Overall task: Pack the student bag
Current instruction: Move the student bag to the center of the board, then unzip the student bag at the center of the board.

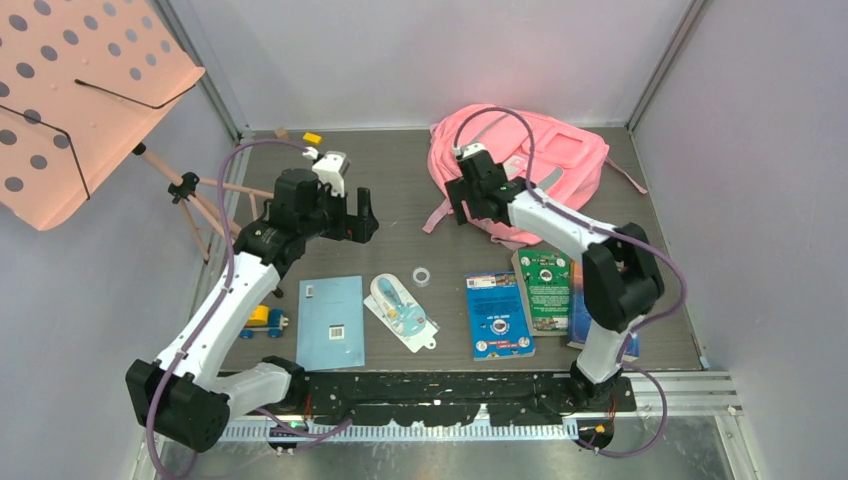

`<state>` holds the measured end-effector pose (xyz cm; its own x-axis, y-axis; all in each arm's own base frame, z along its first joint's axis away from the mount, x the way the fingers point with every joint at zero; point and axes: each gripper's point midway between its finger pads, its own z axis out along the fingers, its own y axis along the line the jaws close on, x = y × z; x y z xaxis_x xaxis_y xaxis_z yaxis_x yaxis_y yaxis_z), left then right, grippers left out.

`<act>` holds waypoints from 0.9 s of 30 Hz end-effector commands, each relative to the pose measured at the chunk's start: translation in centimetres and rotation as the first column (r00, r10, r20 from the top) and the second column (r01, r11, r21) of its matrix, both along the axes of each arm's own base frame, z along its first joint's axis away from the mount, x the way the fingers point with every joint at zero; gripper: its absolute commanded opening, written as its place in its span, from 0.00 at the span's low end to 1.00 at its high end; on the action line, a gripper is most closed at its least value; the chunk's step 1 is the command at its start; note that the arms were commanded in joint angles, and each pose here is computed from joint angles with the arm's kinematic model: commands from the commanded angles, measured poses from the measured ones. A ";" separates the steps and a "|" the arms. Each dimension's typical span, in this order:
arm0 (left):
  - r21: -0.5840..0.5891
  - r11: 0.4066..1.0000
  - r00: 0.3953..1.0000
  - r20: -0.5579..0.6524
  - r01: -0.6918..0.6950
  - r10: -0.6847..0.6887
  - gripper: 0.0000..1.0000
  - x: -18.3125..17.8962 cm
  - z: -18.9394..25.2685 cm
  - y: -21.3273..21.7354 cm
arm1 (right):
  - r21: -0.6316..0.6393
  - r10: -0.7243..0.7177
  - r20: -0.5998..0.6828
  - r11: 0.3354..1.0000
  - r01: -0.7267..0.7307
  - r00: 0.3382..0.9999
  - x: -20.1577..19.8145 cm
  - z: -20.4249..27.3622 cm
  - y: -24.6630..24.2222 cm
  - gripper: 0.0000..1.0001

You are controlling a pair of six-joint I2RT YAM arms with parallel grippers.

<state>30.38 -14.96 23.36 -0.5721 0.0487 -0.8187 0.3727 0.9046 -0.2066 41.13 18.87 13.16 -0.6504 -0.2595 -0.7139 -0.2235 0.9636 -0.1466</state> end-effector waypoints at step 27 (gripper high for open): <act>-0.149 0.984 0.994 0.070 0.097 -0.087 1.00 -1.7 1.0 -0.9 | -0.360 0.368 0.146 0.884 -0.298 0.918 1.4 3.3 4.9 0.00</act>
<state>29.58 -14.55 21.27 -0.5939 -0.0021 -0.8046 0.3740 0.8847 -0.2784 42.93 20.10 7.83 -0.5170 -0.7190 -0.4645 -0.4430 0.6891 -0.5735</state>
